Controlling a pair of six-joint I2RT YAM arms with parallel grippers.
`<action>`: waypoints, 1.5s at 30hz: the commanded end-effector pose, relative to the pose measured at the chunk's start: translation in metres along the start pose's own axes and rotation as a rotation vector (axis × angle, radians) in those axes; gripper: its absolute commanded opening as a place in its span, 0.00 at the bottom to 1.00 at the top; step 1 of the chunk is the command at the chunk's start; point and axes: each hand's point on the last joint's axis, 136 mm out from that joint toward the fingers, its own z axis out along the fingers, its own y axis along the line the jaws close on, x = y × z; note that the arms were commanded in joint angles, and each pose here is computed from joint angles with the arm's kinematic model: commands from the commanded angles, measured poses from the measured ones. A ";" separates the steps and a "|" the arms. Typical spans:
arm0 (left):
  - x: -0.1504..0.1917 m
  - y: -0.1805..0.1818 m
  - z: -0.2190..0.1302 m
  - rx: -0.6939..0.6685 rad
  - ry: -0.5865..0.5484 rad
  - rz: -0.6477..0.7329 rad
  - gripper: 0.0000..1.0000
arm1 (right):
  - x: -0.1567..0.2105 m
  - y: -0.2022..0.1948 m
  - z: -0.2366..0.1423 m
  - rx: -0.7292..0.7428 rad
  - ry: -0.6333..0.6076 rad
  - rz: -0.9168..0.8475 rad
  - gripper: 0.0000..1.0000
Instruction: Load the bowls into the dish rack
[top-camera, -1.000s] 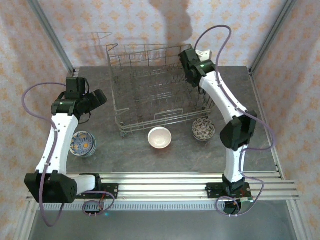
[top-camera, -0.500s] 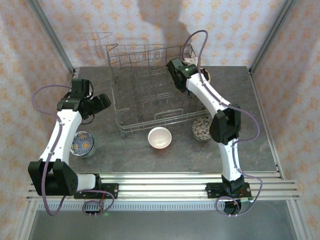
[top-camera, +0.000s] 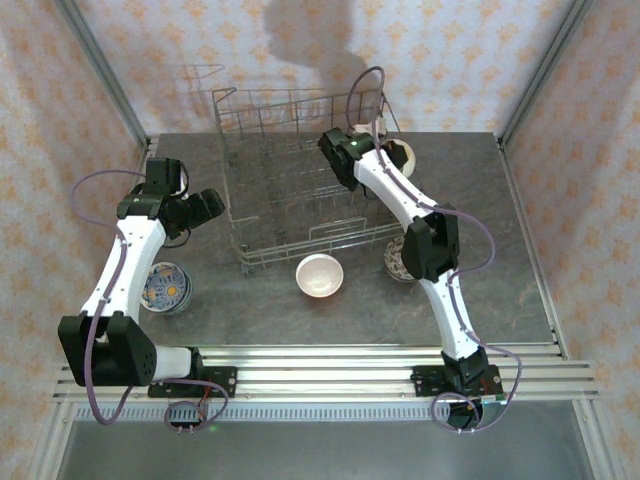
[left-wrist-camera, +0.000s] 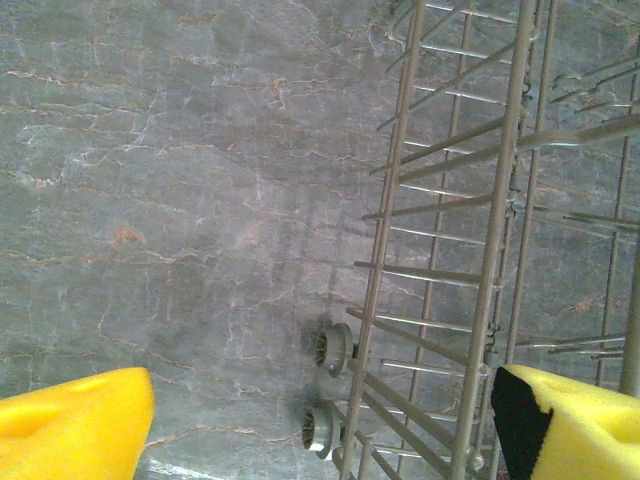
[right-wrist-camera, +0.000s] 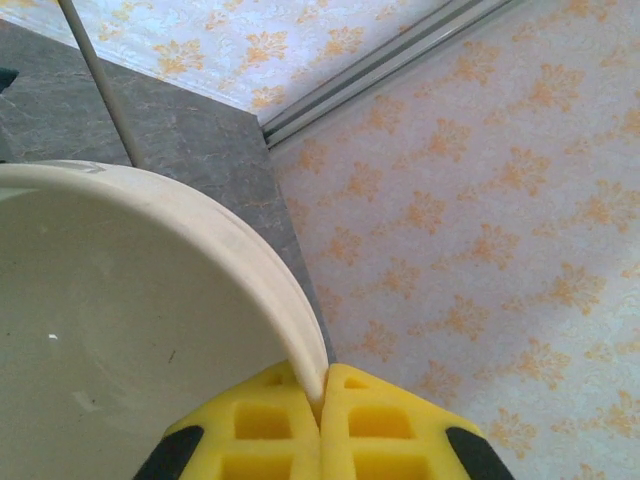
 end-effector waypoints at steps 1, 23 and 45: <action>0.001 0.002 0.004 0.003 0.008 0.012 0.89 | -0.006 -0.029 -0.002 0.116 -0.037 0.010 0.00; 0.020 -0.002 0.009 0.069 0.047 -0.002 0.89 | -0.002 0.002 -0.010 0.203 -0.083 -0.207 0.00; 0.027 0.001 0.001 0.074 0.029 -0.013 0.89 | 0.011 0.049 -0.022 0.115 -0.064 -0.325 0.10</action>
